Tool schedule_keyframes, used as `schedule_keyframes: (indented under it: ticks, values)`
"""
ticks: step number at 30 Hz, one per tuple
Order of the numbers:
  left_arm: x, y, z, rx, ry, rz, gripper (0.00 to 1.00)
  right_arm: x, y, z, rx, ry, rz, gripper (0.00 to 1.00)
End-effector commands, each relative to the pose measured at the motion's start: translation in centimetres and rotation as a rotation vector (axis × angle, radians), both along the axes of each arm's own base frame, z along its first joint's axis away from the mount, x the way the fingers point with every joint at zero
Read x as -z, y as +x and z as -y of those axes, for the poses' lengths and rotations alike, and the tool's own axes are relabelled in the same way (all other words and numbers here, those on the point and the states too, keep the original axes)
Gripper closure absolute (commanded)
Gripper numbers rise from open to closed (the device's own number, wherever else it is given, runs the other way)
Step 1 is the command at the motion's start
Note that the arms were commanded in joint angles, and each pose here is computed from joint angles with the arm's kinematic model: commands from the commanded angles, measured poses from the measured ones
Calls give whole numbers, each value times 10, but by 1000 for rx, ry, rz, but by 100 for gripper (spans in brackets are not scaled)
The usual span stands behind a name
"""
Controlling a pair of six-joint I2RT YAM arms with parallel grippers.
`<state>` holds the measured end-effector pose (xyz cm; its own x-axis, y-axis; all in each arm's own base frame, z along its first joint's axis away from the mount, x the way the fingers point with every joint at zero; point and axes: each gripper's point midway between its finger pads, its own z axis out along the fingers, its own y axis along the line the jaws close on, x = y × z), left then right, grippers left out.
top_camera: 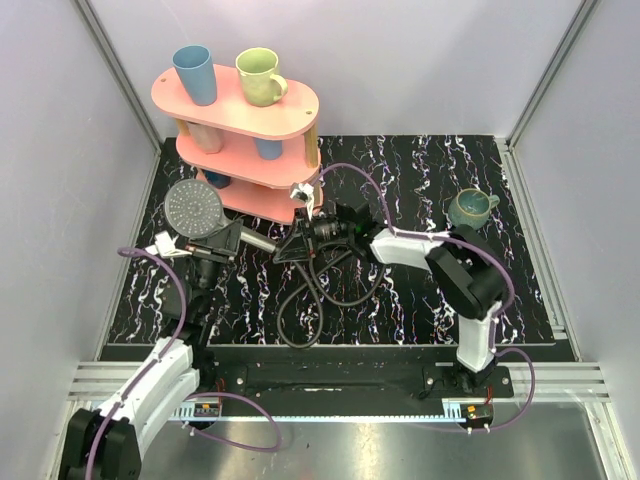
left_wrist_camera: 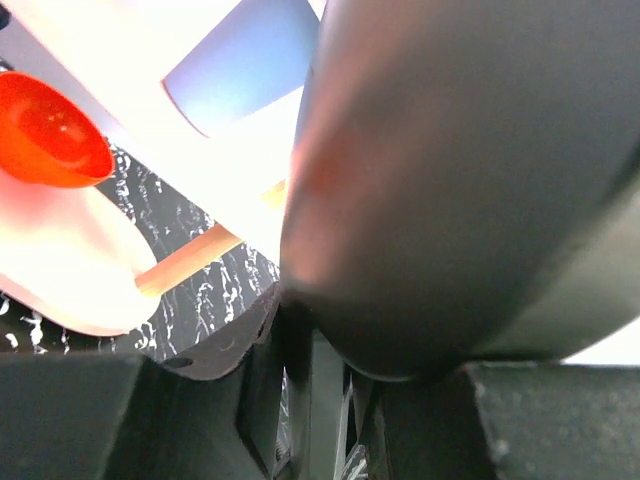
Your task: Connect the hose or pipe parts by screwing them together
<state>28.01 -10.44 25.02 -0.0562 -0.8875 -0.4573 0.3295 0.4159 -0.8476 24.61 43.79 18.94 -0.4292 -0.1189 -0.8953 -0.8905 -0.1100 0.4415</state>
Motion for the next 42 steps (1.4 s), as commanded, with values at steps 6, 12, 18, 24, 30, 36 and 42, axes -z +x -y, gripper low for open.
schedule_keyframes:
  ticks: [6, 12, 18, 24, 30, 36, 42]
  values:
    - [-21, -27, 43, 249, 67, 148, 100, -75, 40, 15, 24, 270, -29, 61]
    - [15, 7, 10, 23, 79, -265, 100, -51, 67, 30, 291, 111, 44, 30]
    - [1, 5, -16, -111, 126, -378, 100, -36, 68, 42, 433, -100, 211, 28]
    - [1, -1, -29, -175, 180, -535, 100, -33, 26, 34, 477, -244, 467, 21]
    - [2, -4, -32, -195, 152, -629, 100, -32, -8, 24, 537, -319, 607, 20]
    - [-2, -3, -26, -169, 135, -673, 100, -11, -14, 9, 600, -434, 706, 18]
    - [1, -5, -20, -138, 97, -693, 100, -1, -10, -2, 662, -528, 824, 27]
